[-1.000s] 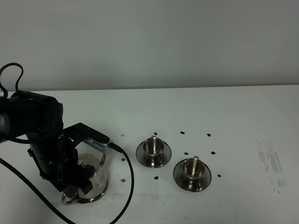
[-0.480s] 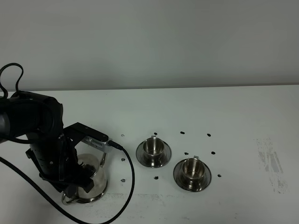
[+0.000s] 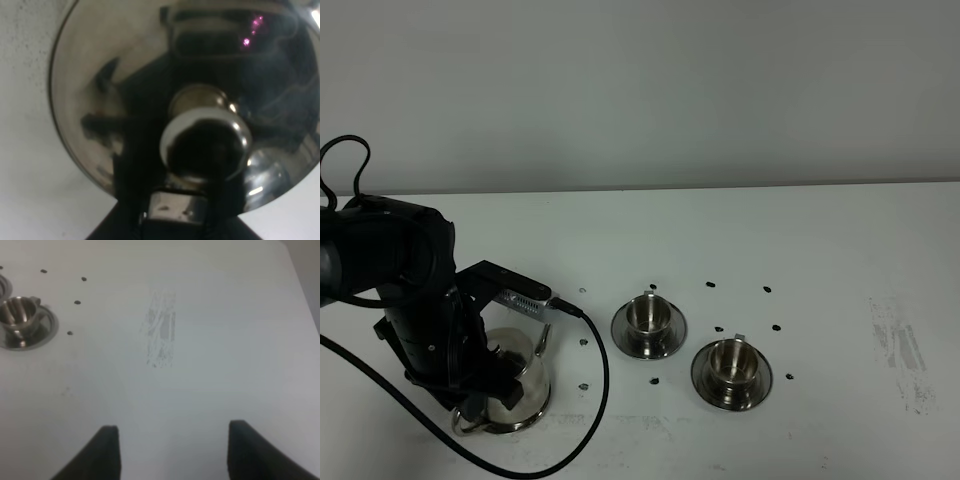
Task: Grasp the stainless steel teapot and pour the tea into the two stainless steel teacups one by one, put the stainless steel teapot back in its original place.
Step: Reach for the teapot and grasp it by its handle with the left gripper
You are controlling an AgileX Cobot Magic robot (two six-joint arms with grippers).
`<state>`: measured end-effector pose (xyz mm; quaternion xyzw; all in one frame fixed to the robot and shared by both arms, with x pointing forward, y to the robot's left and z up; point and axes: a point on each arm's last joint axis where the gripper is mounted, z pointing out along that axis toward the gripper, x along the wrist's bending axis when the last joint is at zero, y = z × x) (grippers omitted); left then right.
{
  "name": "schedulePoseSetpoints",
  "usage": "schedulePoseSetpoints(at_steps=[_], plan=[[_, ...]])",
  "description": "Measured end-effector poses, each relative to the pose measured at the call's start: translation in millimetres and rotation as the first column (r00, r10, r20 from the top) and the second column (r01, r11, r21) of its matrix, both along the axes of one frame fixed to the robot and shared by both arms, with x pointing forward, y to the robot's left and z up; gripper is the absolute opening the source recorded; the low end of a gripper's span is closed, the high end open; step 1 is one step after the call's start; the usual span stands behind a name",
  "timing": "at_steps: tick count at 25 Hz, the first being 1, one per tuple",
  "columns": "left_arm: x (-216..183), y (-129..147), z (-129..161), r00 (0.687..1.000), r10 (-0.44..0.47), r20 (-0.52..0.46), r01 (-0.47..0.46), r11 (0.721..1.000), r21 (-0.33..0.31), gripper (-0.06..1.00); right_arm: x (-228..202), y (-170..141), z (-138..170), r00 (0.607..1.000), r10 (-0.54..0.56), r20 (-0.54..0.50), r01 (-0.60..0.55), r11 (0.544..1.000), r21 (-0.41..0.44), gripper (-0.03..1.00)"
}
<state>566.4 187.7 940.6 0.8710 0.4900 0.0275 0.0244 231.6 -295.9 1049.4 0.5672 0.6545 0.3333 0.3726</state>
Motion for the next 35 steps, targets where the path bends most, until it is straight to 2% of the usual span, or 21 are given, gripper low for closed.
schedulePoseSetpoints(at_steps=[5,27,35], plan=[[-0.2,-2.5,-0.6,1.000,-0.008,0.005,0.008,1.000,0.000,0.26,0.0,0.0,0.0,1.000,0.000,0.000,0.000,1.000,0.000,0.49],[-0.6,-2.7,-1.7,1.000,-0.012,-0.002,0.012,1.000,0.004,0.26,0.0,0.0,0.0,1.000,0.000,0.000,0.000,1.000,0.000,0.49],[-2.4,-1.9,-1.4,0.999,-0.050,-0.021,0.051,0.999,0.014,0.26,0.0,0.0,0.0,1.000,0.000,0.000,0.000,1.000,0.000,0.49]])
